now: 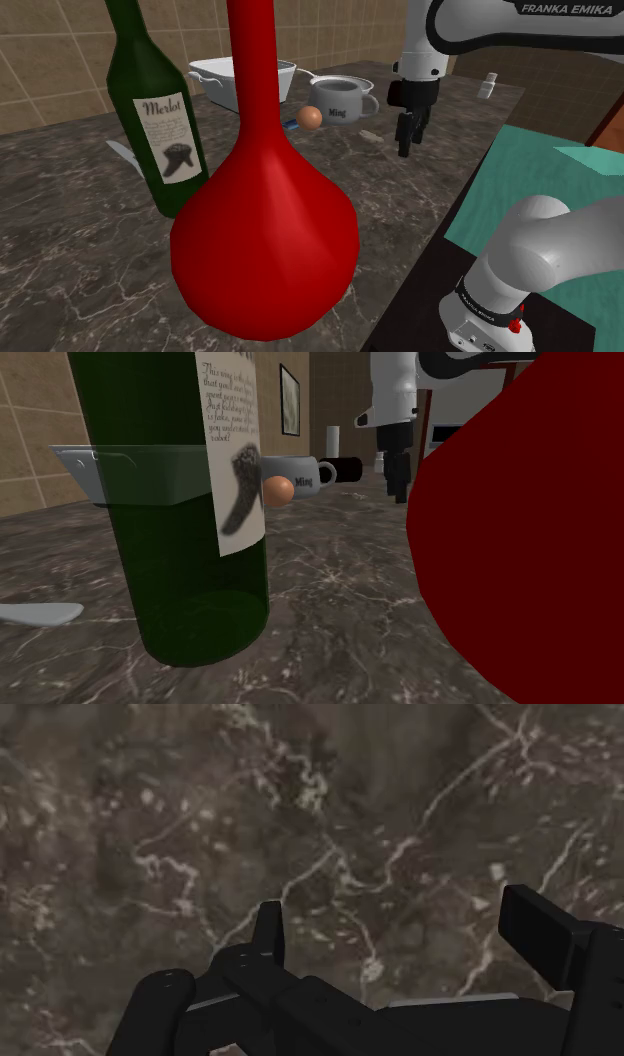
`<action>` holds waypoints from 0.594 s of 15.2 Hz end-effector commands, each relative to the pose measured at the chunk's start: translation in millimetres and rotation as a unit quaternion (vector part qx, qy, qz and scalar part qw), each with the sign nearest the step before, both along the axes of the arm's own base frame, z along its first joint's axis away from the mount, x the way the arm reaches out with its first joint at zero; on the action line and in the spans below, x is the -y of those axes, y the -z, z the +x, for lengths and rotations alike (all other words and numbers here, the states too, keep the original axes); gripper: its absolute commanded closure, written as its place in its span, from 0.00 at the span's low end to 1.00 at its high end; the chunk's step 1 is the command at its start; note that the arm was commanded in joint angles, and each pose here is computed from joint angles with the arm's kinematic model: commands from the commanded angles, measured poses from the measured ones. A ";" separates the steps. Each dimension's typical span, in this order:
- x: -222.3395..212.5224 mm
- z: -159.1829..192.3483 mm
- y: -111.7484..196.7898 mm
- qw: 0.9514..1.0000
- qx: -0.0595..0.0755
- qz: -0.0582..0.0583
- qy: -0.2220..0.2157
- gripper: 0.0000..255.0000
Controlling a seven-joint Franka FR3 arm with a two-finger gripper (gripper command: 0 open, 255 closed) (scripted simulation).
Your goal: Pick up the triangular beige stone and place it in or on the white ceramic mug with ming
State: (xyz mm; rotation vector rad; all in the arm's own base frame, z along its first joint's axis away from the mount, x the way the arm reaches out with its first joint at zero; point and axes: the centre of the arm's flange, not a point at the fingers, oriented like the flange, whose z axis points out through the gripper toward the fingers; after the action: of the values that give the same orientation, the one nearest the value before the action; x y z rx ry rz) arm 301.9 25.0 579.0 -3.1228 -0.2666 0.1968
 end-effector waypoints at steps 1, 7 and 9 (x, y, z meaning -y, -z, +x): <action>0.0 0.0 0.0 1.000 0.000 0.000 0.000 0.00; -45.7 57.5 -30.0 0.998 0.031 -0.052 0.029 0.00; -60.9 76.8 -39.7 0.996 0.042 -0.069 0.039 0.00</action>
State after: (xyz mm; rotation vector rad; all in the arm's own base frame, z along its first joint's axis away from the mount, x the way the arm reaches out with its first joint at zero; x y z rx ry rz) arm 369.5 77.3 613.8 -3.2583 -0.1561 0.1039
